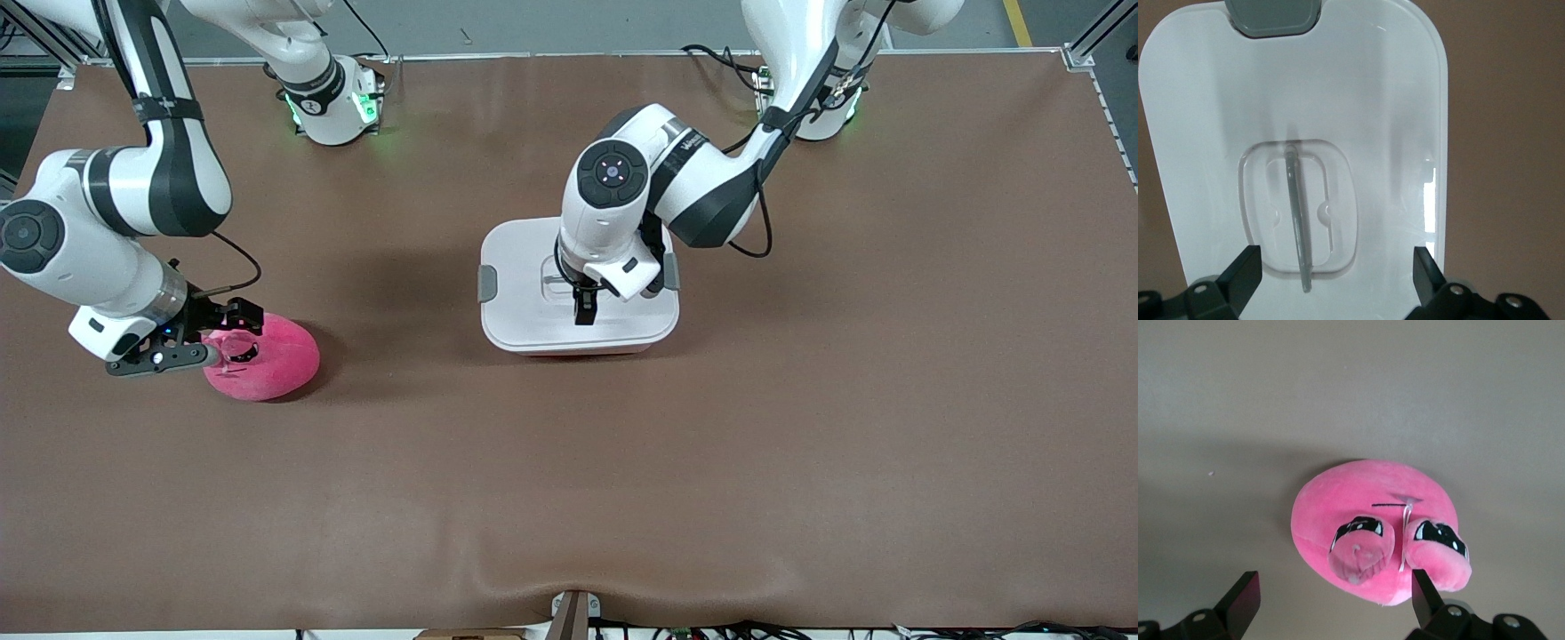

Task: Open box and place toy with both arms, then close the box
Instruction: 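Grasp the lid handle with the left gripper while the right gripper grasps the toy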

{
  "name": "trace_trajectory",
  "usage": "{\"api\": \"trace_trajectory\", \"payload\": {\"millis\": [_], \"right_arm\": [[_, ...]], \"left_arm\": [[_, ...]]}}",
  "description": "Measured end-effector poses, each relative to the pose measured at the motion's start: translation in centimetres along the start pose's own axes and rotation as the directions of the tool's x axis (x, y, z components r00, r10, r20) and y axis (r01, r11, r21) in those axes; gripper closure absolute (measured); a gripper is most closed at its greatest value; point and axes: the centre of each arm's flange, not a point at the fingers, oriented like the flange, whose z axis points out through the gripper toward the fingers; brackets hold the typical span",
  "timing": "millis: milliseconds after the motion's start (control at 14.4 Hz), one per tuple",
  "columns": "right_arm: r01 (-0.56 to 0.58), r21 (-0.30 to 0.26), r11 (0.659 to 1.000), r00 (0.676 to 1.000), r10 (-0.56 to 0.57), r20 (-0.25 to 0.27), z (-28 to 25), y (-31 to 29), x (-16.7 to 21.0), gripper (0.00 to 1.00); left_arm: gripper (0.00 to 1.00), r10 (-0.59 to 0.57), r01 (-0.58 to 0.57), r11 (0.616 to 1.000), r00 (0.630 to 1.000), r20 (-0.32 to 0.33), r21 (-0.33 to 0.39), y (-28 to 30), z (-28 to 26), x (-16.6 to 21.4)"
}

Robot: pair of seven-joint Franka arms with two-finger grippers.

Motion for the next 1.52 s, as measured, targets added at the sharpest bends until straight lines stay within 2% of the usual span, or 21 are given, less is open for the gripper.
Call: {"api": "trace_trajectory", "payload": {"millis": [277,485,624,693,762,1109,1248,1525], "right_arm": [[0.022,-0.031,0.999,1.000,-0.022,0.000,1.1,0.2,0.3,0.00],[0.023,-0.032,0.999,1.000,-0.023,0.013,2.3,0.3,0.4,0.00],[0.024,-0.031,0.999,0.999,-0.023,0.022,2.9,0.3,0.5,0.00],[0.024,-0.030,0.999,0.999,-0.023,0.026,3.2,0.3,0.5,0.00],[0.024,-0.030,0.999,0.999,-0.024,0.029,3.4,0.3,0.5,0.00],[0.024,-0.028,0.999,0.999,-0.023,0.036,4.6,0.4,0.7,0.00],[0.023,-0.028,0.999,0.999,-0.022,0.035,5.0,0.5,0.8,0.00],[0.021,-0.029,0.999,0.999,-0.020,0.033,5.7,0.7,0.9,0.00]], "left_arm": [[0.00,-0.002,0.002,1.000,0.999,-0.032,-0.003,-0.7,1.3,-0.6],[0.00,-0.005,0.005,1.000,0.999,-0.050,0.007,-0.6,2.6,-0.4],[0.14,-0.006,0.006,1.000,0.999,-0.054,0.010,-0.6,2.9,-0.4],[0.15,-0.006,0.006,1.000,0.999,-0.054,0.011,-0.6,3.0,-0.4],[0.22,-0.006,0.006,1.000,0.998,-0.055,0.012,-0.6,3.0,-0.4],[0.74,0.004,-0.003,1.000,0.998,-0.058,0.015,-1.1,3.2,-0.8],[0.91,0.008,-0.007,1.000,0.998,-0.060,0.016,-1.3,3.4,-1.0],[0.93,0.014,-0.013,1.000,0.997,-0.073,0.013,-1.8,3.6,-1.3]]}}
